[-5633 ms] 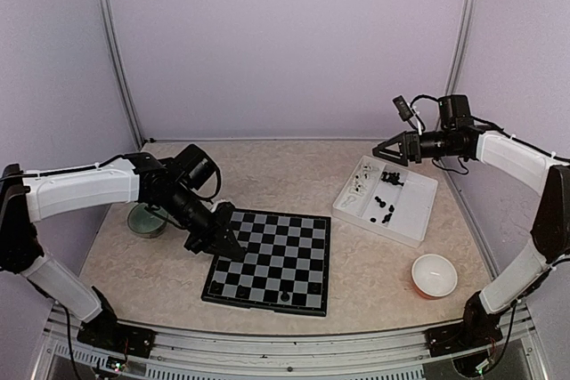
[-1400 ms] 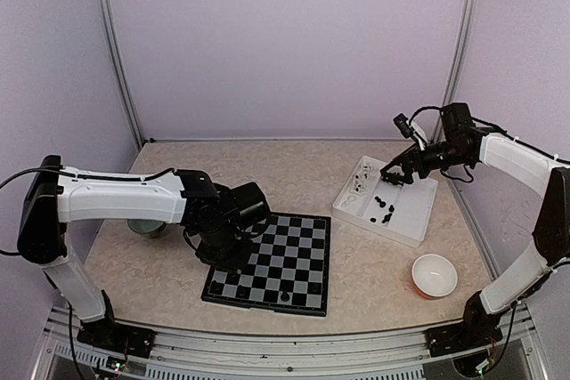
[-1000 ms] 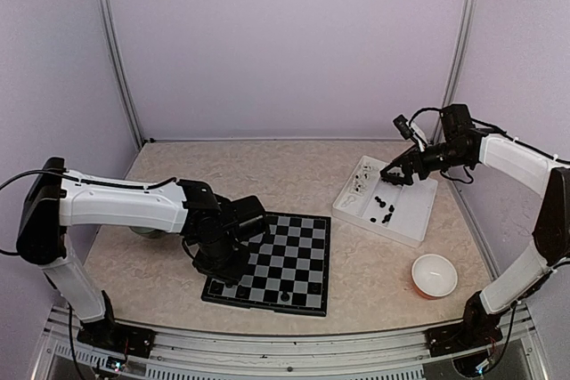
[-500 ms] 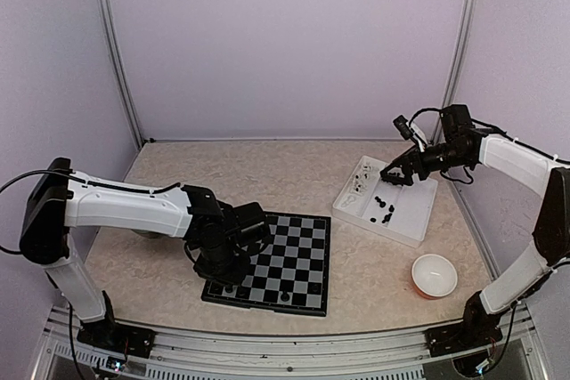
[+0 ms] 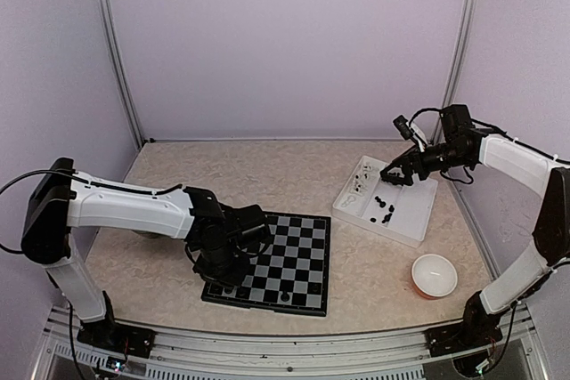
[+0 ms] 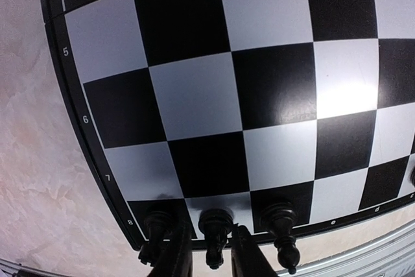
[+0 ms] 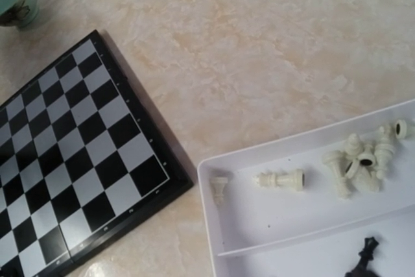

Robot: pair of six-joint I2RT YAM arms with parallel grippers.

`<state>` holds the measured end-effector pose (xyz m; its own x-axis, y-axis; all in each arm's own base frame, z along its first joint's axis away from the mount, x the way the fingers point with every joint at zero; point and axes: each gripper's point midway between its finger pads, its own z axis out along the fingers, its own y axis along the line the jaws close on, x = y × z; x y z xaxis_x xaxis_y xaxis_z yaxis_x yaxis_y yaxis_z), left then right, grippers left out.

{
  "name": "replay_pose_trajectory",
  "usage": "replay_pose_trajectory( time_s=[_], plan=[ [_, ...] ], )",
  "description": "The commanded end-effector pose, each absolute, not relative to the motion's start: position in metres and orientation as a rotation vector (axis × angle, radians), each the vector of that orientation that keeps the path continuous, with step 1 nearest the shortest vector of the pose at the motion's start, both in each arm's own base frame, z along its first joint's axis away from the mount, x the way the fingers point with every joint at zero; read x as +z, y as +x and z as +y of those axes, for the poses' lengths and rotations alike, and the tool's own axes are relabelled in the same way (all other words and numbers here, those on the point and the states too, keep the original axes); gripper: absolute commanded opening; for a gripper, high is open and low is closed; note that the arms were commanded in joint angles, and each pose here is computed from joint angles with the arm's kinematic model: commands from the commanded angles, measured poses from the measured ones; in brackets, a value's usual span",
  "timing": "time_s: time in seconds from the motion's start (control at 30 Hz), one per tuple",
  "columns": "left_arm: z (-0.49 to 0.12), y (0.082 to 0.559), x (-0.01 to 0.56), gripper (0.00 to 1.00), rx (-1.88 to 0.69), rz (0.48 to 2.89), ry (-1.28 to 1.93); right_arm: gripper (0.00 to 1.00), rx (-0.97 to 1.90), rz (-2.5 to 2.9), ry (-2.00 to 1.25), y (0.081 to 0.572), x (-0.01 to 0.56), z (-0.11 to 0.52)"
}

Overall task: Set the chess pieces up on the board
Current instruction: Place the knight at g8, then pick up the king from the storage box.

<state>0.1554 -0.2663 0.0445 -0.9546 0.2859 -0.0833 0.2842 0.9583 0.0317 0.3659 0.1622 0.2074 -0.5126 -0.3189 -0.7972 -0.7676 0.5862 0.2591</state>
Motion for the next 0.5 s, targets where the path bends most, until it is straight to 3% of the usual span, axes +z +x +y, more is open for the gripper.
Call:
replay_pose_trajectory(
  time_s=[0.0,0.13,0.33,0.47],
  plan=[
    [-0.270,0.164,0.068,0.27,0.031,2.972,0.419,0.96,0.775,2.067,-0.864,0.369,0.222,0.159],
    [-0.277,0.187,0.110,0.36,0.016,2.866,0.393,0.99,0.569,1.982,-0.840,0.386,0.254,0.144],
    [-0.308,0.251,0.193,0.39,-0.101,2.530,0.401,0.99,0.409,1.998,-0.741,0.410,0.263,0.116],
    [-0.344,0.293,0.242,0.40,-0.225,2.269,0.474,0.71,0.459,2.082,-0.833,0.412,0.234,0.120]
  ],
)
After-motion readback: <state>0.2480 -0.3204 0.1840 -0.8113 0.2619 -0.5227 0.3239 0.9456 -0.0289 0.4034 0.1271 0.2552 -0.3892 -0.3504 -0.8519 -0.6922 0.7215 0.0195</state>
